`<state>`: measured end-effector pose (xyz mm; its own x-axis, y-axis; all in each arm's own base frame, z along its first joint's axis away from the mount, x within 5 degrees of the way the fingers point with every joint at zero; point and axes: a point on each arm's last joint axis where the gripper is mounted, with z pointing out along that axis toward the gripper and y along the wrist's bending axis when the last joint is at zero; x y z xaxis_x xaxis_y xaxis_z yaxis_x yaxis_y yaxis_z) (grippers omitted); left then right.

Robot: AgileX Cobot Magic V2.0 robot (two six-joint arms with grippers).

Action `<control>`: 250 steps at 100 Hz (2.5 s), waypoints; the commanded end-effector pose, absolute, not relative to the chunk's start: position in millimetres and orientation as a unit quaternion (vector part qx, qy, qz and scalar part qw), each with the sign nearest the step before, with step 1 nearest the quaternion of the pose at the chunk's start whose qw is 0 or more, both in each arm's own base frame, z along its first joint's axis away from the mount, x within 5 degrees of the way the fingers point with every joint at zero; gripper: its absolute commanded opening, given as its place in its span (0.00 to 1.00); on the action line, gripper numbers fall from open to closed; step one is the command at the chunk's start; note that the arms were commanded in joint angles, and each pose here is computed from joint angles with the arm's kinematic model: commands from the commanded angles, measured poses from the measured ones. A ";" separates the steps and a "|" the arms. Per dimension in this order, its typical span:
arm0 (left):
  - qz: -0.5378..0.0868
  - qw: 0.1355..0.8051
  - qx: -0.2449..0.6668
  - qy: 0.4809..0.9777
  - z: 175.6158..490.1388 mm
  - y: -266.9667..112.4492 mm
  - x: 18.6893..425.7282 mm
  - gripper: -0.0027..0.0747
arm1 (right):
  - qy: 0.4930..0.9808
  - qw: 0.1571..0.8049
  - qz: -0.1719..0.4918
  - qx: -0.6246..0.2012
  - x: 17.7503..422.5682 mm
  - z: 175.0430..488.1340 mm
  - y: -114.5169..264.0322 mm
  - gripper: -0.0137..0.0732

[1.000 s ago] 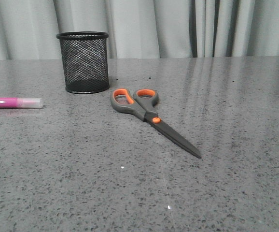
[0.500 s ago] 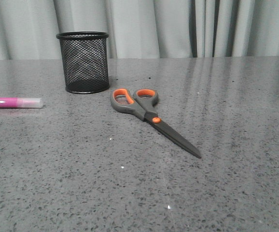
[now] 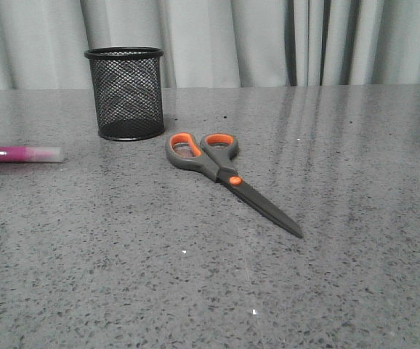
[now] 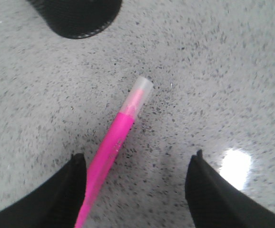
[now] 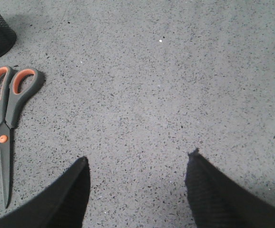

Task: Put pen and scissors into bin
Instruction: 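Move the left gripper down to the pink highlighter and grasp it, then lift the pink highlighter with the left gripper over the mesh cup, then release the highlighter into the mesh cup and withdraw the left gripper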

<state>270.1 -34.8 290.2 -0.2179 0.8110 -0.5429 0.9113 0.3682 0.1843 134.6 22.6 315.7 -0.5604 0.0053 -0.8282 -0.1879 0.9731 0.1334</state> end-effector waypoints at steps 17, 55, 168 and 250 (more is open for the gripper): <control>-0.095 0.296 0.600 0.737 284.6 -48.7 302.0 0.56 | 0.857 0.503 0.101 -0.053 138.1 331.6 22.3 0.62; -0.103 0.277 0.594 0.748 263.2 -47.9 321.9 0.52 | 0.857 0.502 0.101 -0.053 138.2 331.4 22.4 0.62; -0.308 0.560 0.394 0.661 370.3 -128.1 353.5 0.01 | 0.857 0.502 0.101 -0.053 138.2 331.4 22.4 0.62; -0.320 0.543 0.354 0.691 331.2 -129.6 383.7 0.61 | 0.857 0.502 0.101 -0.054 138.1 331.2 22.4 0.62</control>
